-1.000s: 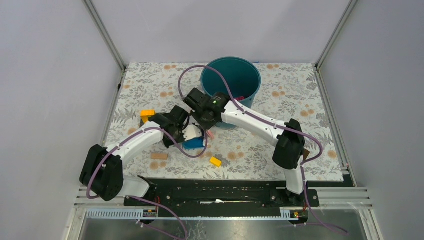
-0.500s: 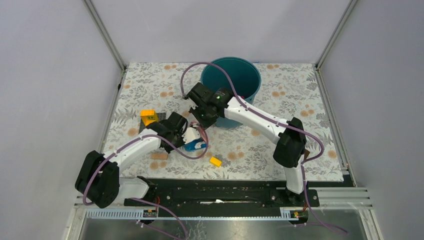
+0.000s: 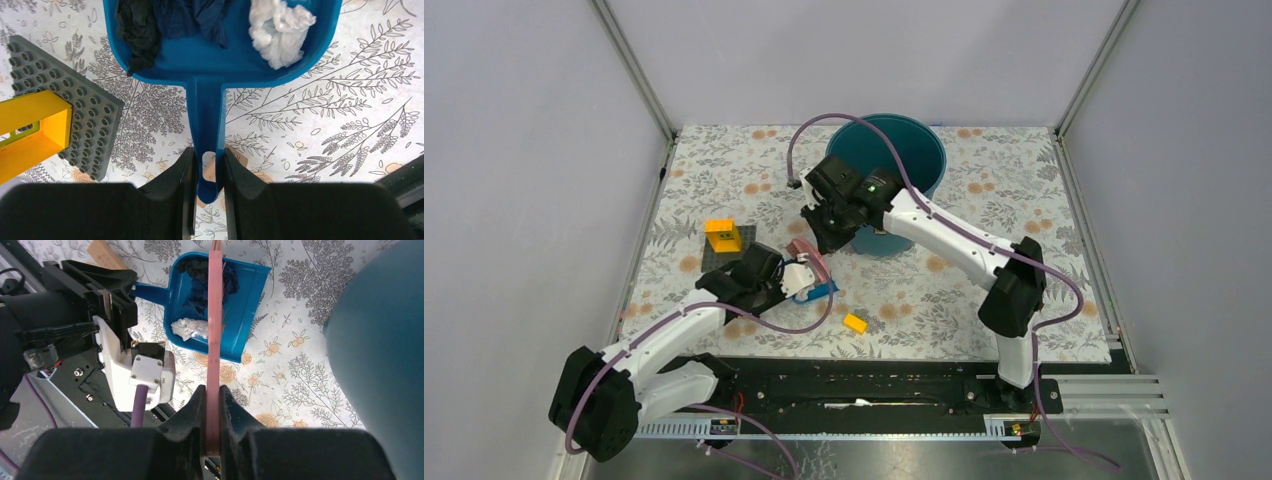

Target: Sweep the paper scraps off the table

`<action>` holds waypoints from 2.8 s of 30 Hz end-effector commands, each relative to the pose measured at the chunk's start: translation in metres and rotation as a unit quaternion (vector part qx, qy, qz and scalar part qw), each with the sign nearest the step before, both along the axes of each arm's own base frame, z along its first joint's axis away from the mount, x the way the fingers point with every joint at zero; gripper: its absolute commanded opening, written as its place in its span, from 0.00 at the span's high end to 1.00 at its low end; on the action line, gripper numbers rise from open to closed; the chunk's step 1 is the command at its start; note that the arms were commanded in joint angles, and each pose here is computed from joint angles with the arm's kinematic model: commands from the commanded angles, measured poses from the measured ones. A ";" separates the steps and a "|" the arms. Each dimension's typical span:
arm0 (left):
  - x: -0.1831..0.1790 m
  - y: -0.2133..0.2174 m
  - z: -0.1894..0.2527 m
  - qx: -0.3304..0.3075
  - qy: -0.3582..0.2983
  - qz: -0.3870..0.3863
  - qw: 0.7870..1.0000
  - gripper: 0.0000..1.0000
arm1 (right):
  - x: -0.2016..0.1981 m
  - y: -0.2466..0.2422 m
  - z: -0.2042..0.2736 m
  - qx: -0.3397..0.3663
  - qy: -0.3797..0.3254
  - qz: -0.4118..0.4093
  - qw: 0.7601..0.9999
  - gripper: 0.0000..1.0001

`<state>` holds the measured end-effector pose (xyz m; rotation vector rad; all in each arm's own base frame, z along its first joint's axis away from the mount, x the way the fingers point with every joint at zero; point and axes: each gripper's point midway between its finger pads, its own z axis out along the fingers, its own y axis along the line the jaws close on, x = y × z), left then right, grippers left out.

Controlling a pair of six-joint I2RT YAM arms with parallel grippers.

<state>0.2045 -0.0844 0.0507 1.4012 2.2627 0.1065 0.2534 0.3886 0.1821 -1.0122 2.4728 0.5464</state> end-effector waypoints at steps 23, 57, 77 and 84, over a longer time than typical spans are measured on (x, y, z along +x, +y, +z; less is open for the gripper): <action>0.025 0.017 0.048 -0.094 -0.085 0.109 0.986 1.00 | -0.016 -0.012 0.139 0.143 -0.098 0.012 0.985 1.00; 0.147 0.003 0.279 -0.174 -0.223 0.175 0.943 1.00 | 0.186 -0.342 0.297 0.033 -0.473 -0.364 0.802 1.00; 0.191 -0.113 0.300 -0.111 -0.241 -0.020 0.964 1.00 | 0.111 -0.397 0.135 -0.187 -0.363 -0.309 0.859 1.00; 0.189 -0.142 0.299 -0.026 -0.272 -0.089 0.958 1.00 | 0.102 -0.398 0.104 -0.203 -0.336 -0.300 0.870 1.00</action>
